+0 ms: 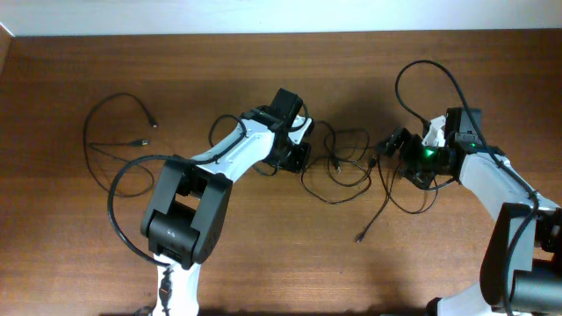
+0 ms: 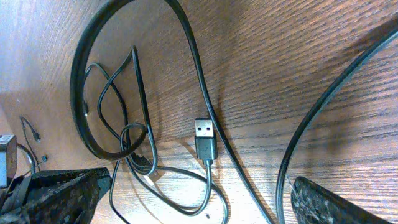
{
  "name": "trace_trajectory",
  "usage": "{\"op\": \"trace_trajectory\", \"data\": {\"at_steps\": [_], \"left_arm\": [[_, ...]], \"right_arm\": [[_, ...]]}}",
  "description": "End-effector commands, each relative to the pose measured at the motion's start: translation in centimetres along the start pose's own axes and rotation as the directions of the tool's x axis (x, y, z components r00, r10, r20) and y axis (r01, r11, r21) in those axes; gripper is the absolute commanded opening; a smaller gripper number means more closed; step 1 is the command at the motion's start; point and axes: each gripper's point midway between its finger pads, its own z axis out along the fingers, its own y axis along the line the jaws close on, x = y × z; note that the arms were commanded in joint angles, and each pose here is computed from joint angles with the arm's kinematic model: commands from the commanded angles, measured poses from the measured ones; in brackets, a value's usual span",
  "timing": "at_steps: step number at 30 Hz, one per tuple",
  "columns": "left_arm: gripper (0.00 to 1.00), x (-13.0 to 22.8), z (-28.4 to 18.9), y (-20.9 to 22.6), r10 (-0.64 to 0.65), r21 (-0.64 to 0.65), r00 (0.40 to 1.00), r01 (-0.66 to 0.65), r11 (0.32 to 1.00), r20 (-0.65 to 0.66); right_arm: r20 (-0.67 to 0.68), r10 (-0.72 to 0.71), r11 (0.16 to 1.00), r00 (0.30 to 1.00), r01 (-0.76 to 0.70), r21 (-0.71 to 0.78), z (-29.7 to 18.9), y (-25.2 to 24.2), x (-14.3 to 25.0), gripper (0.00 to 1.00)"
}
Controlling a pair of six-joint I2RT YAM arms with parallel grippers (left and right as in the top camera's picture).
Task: Untangle cables
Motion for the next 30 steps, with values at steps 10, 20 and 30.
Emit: {"op": "trace_trajectory", "data": {"at_steps": [10, 20, 30], "left_arm": [[0.22, -0.2, 0.2, 0.0, -0.003, -0.005, 1.000, 0.003, 1.000, 0.003], [0.22, -0.6, 0.2, -0.1, 0.003, -0.003, 1.000, -0.003, 1.000, 0.017], [0.22, -0.8, -0.1, 0.9, -0.018, -0.011, 1.000, 0.018, 1.000, 0.025]], "right_arm": [[-0.029, -0.156, 0.982, 0.987, 0.152, -0.113, 5.0, 4.3, 1.6, 1.00], [0.096, -0.148, 0.988, 0.984, 0.142, 0.060, 5.0, 1.7, -1.0, 0.31], [0.173, -0.316, 0.927, 0.933, 0.343, -0.153, -6.5, 10.7, 2.6, 0.04]]}}
